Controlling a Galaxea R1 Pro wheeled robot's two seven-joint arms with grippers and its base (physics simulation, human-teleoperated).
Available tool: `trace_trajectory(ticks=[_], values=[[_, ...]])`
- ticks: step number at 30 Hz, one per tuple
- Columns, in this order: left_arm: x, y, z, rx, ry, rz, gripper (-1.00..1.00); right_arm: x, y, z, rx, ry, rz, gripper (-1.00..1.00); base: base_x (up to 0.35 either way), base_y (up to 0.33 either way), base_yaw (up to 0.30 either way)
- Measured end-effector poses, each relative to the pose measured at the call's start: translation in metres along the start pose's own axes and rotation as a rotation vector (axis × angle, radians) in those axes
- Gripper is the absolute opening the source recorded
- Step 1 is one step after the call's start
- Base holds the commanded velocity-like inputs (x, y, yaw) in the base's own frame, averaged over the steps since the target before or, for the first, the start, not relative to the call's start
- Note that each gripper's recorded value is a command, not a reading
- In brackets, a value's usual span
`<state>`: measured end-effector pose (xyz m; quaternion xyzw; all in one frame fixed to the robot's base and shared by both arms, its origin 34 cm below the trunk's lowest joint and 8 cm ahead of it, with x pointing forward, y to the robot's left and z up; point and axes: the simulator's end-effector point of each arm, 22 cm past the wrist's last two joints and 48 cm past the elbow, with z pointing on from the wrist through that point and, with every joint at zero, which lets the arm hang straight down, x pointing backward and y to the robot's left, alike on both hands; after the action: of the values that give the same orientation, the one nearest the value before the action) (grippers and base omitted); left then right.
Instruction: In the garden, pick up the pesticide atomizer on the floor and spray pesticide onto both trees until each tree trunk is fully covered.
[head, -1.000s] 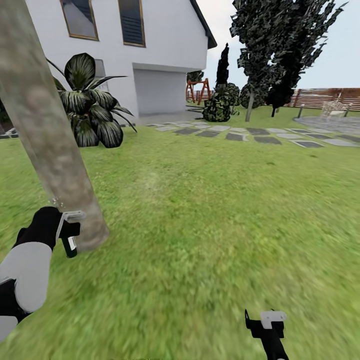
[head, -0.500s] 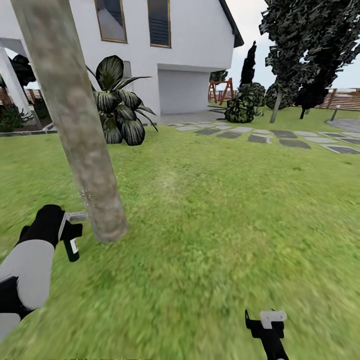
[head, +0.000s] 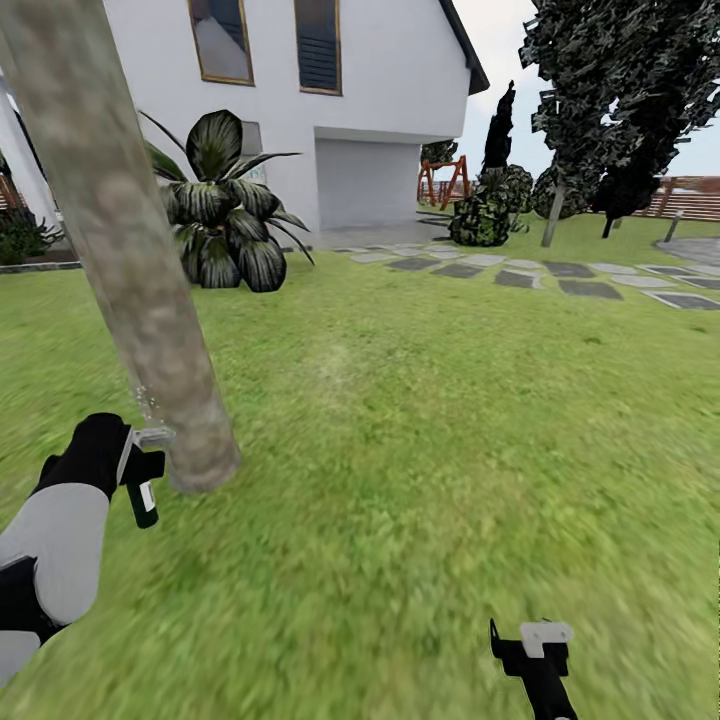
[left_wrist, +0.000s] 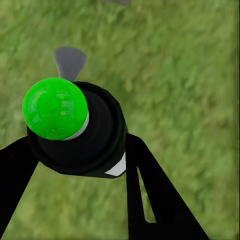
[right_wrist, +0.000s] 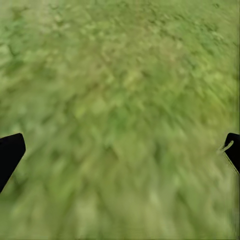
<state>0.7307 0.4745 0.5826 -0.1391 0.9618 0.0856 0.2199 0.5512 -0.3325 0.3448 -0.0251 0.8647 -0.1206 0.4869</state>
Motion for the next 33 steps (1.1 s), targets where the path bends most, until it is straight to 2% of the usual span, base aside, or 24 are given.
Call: trace_trajectory(ticks=[11, 22, 25, 29, 33], values=[[0.0, 0.001, 0.0, -0.001, 0.0, 0.0, -1.0, 0.0, 0.0, 0.0, 0.0, 0.0, 0.0, 1.0, 0.169, -0.234, 0.02], [0.003, 0.006, 0.002, -0.006, 0.007, -0.002, -1.0, 0.0, 0.0, 0.0, -0.001, 0.0, 0.0, 1.0, 0.199, -0.223, 0.26], [0.016, 0.009, 0.009, -0.009, 0.026, 0.0, -1.0, 0.0, 0.001, 0.0, -0.001, 0.0, 0.001, 1.0, 0.237, -0.191, 0.277], [0.023, 0.002, 0.015, -0.001, 0.026, 0.008, -1.0, 0.0, 0.001, 0.0, -0.001, 0.0, 0.001, 1.0, 0.239, -0.189, 0.277], [0.026, -0.015, 0.017, 0.02, 0.028, 0.017, -1.0, 0.0, 0.001, 0.0, -0.001, 0.0, 0.001, 1.0, 0.24, -0.188, 0.205]])
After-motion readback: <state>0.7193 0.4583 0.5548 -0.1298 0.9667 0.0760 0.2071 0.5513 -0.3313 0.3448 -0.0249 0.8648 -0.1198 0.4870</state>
